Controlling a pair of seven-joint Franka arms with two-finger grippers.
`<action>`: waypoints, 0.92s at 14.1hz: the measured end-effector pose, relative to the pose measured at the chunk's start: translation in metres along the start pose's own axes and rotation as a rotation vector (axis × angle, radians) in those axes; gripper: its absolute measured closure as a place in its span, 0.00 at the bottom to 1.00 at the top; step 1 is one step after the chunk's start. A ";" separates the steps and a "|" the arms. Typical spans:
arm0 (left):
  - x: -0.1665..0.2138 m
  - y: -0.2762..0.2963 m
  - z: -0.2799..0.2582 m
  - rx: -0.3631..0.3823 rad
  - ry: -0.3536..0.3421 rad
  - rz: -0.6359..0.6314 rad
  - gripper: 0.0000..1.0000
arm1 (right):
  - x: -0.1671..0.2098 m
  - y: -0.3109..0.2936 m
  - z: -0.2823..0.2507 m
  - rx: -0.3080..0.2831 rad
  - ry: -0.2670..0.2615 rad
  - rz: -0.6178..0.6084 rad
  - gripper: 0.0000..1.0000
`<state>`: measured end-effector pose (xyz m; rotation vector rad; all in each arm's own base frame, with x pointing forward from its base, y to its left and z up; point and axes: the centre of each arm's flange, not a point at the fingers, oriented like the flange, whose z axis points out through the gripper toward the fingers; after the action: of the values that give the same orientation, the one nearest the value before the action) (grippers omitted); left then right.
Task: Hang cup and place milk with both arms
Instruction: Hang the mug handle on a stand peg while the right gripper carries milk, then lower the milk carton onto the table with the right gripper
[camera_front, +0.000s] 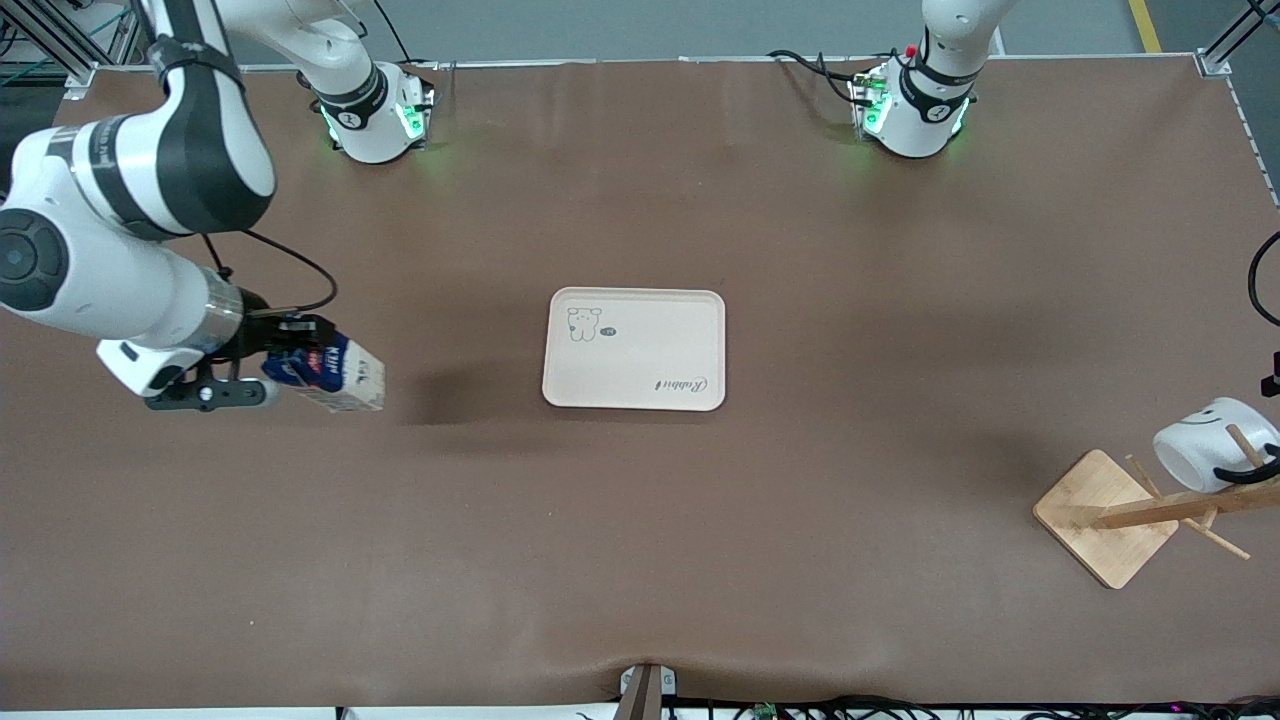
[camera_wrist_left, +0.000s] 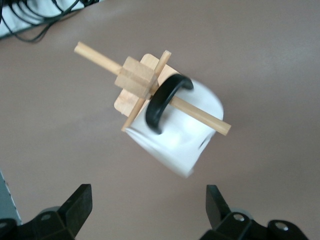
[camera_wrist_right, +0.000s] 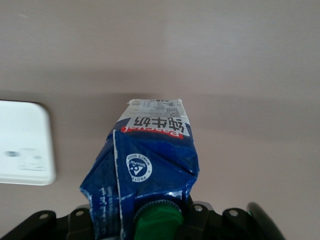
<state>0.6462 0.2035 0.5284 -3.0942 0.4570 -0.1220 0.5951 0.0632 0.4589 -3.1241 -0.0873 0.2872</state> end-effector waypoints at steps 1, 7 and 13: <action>0.000 0.006 -0.005 -0.003 -0.008 -0.024 0.00 | -0.006 0.025 0.013 -0.013 0.012 -0.008 0.50; 0.004 0.050 -0.027 -0.027 -0.067 -0.219 0.00 | -0.044 0.134 0.089 0.010 0.006 -0.043 0.50; 0.021 0.113 -0.051 -0.035 -0.078 -0.368 0.00 | -0.063 0.145 0.134 0.030 -0.053 -0.024 0.50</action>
<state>0.6298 0.0896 0.5783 -3.1656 -0.1165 0.0047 0.5169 -0.0850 0.3373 -3.0840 -0.1200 0.3673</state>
